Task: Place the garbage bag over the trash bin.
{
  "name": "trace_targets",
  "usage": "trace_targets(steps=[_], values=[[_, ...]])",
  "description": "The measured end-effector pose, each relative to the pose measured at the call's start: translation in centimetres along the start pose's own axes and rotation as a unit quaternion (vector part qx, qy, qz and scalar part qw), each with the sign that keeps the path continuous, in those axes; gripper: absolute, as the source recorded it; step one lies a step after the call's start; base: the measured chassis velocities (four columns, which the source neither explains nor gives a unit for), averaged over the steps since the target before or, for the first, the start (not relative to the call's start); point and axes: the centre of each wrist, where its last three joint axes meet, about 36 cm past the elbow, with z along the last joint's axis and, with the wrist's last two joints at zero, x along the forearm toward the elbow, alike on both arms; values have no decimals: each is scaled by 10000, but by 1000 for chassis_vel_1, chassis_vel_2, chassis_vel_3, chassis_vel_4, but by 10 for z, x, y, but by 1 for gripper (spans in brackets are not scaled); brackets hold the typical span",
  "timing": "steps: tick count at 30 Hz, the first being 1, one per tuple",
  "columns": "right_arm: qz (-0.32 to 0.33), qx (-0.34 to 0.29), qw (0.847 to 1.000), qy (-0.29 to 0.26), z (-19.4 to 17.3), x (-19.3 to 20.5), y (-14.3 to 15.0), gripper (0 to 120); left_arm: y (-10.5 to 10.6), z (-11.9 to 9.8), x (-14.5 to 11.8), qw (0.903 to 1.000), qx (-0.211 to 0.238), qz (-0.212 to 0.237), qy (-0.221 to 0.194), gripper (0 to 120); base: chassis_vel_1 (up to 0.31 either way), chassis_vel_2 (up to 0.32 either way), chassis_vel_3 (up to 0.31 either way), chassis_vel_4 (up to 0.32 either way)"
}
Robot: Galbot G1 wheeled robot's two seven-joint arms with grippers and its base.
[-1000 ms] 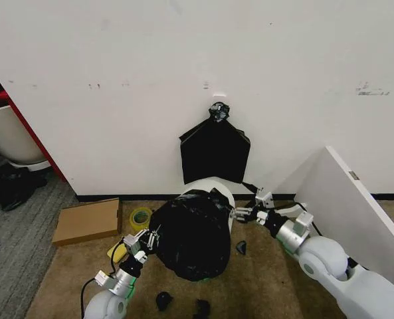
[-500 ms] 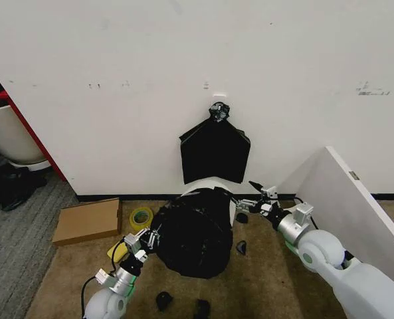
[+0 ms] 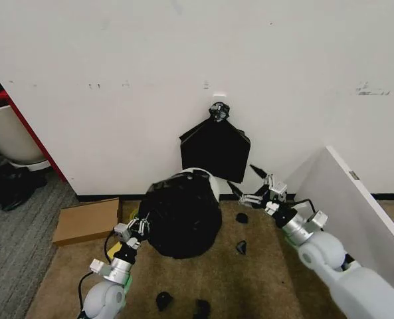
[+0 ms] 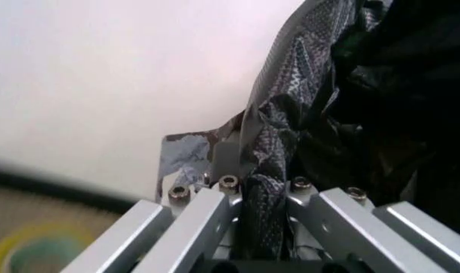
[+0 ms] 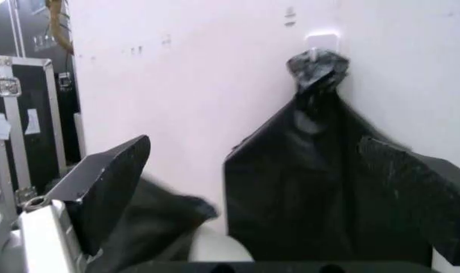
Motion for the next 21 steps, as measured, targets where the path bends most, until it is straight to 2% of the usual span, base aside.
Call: trace_targets(steps=[1, 3, 6, 7, 8, 9, 12, 15, 17, 21], values=[[0, 0, 10000, 0, 0, 0, 0, 100, 0, 0, 0, 10000, 0, 0, 0, 1, 0, 0, 0, 0], [-42, -19, 10000, 60, 1, 10, 17, 100, -12, -12, -4, 9989, 332, -277, 182, 1, 0, 0, 0, 0], [-34, -37, 9998, 216, 6, 28, 50, 100, -28, -33, -10, 9918, 962, -640, 545, 1, 0, 0, 0, 0], [0, 44, 9995, 319, 11, 35, 65, 100, -34, -45, -14, 9849, 1288, -814, 820, 1, 0, 0, 0, 0], [3, 122, 9993, 364, 14, 38, 70, 100, -36, -49, -15, 9808, 1447, -912, 941, 1, 0, 0, 0, 0], [3, 122, 9993, 364, 14, 38, 70, 100, -36, -49, -15, 9808, 1447, -912, 941, 1, 0, 0, 0, 0], [-31, 546, 9972, 508, 28, 43, 74, 100, -35, -64, -18, 9628, 1987, -1278, 1315, 1, 0, 0, 0, 0], [-34, 1271, 9895, 685, 46, 48, 71, 100, -31, -88, -24, 9340, 2588, -1605, 1866, 1, 0, 0, 0, 0], [-104, 1710, 9822, 772, 59, 51, 65, 100, -28, -100, -26, 9224, 2800, -1663, 2076, 1, 0, 0, 0, 0], [-171, 2011, 9761, 806, 74, 52, 59, 100, -26, -107, -27, 9174, 2864, -1644, 2221, 1, 0, 0, 0, 0]])
